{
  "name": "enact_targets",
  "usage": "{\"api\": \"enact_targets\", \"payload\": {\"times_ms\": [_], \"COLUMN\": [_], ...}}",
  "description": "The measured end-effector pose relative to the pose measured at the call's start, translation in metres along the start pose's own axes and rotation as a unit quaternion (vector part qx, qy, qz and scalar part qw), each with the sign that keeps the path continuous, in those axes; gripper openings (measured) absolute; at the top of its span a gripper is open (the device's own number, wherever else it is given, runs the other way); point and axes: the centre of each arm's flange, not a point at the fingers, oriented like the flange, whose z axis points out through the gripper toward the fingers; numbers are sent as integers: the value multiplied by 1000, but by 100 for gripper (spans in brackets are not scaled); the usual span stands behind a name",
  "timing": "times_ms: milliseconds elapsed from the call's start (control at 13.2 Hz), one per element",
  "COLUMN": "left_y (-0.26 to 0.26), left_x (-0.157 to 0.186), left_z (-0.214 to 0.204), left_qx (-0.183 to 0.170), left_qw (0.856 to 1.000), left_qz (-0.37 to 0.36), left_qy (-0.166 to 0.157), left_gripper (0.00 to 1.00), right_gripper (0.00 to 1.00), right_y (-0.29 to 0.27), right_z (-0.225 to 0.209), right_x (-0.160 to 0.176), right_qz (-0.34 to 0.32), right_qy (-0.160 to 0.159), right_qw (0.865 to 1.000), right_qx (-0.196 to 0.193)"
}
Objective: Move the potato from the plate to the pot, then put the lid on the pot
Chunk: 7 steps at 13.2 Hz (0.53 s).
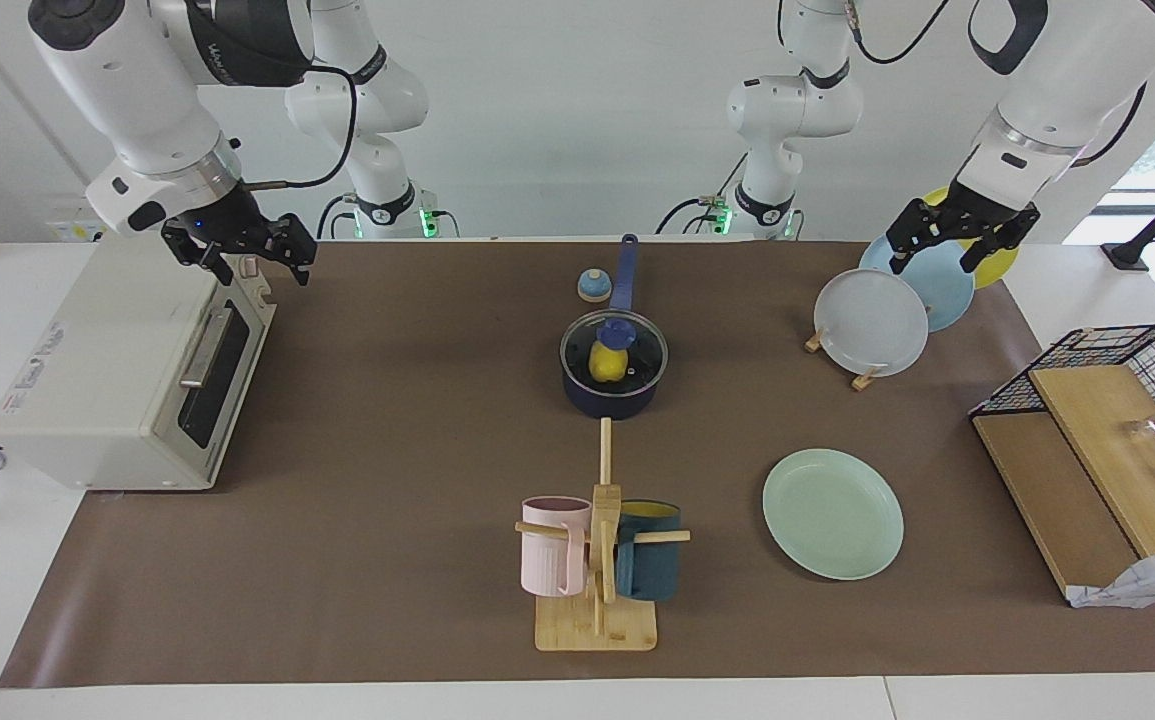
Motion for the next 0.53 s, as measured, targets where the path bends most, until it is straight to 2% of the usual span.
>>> {"api": "enact_targets", "payload": {"times_ms": [531], "left_y": [0], "left_x": [0], "left_z": [0], "left_qx": [0], "left_qw": [1000], "left_qz": [0], "left_qy": [0], "left_gripper": [100], "right_gripper": [100], "right_y": [-5], "right_z": [0], "right_x": [0], "right_qz": [-7], "right_qy": [3], "right_qw": [1000], "right_qx": [-14]}}
